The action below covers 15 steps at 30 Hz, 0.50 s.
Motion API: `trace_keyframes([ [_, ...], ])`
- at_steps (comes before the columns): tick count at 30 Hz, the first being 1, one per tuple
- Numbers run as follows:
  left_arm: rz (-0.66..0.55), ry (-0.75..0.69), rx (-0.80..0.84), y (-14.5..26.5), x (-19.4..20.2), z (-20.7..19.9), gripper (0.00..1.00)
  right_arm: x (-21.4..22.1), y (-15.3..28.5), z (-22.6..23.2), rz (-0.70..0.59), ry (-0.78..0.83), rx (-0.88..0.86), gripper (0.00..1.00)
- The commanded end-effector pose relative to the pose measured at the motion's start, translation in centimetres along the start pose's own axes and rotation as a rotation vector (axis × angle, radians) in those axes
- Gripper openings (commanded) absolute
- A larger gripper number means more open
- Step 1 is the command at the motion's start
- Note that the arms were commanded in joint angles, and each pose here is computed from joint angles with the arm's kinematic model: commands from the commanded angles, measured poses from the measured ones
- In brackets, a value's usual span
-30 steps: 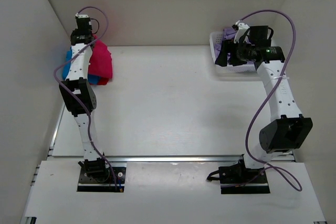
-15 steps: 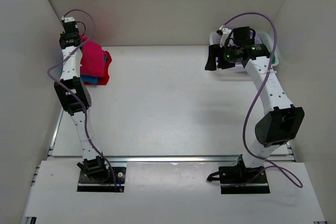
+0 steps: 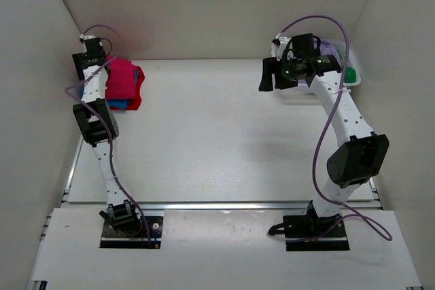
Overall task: Fold and stack the t-shirts
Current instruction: Put the neatly folded tshirt into the corner of the board with the left arm
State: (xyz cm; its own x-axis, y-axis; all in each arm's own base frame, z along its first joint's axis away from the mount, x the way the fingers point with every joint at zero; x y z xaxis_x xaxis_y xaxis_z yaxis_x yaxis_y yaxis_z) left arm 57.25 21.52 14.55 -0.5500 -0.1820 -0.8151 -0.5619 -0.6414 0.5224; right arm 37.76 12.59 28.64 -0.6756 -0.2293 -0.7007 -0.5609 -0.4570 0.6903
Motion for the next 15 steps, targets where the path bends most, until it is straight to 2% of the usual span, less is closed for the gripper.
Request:
trace_keyframes([
  [1, -0.123, 0.141, -0.062, 2.7, -5.5, 3.5, 0.89, -1.7, 1.2, 0.8, -0.054, 0.018, 0.028, 0.63],
  [4, -0.193, 0.212, -0.026, 6.0, -8.7, 4.8, 0.95, -1.5, 2.2, 0.3, -0.064, 0.011, 0.071, 0.68],
  [7, -0.251, 0.228, 0.072, 10.8, -11.5, 5.0, 0.99, -0.9, 3.5, -0.5, -0.077, -0.01, 0.136, 0.99],
  [12, -0.306, 0.231, 0.26, 19.1, -11.6, 5.0, 0.99, 1.6, 5.7, -3.1, -0.112, -0.145, 0.16, 0.99],
  [15, -0.284, 0.23, 0.35, 24.0, -8.6, 5.9, 0.99, 3.5, 7.0, -4.3, -0.128, -0.201, 0.185, 0.99],
])
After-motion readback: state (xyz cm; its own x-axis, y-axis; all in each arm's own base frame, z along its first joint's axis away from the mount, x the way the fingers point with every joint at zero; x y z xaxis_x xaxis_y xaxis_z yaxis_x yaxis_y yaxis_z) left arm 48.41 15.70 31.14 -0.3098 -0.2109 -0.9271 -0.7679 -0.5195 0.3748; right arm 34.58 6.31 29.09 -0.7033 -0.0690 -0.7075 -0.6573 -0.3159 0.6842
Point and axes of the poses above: each gripper's point midway between its finger pads, its own y axis back along the fingers, its own z axis along the line the jaws close on, x = y × z, the point moved 5 cm from there along y, back along the fingers, and after that the axes turned 6 degrees about y, right-handed, at the moved point
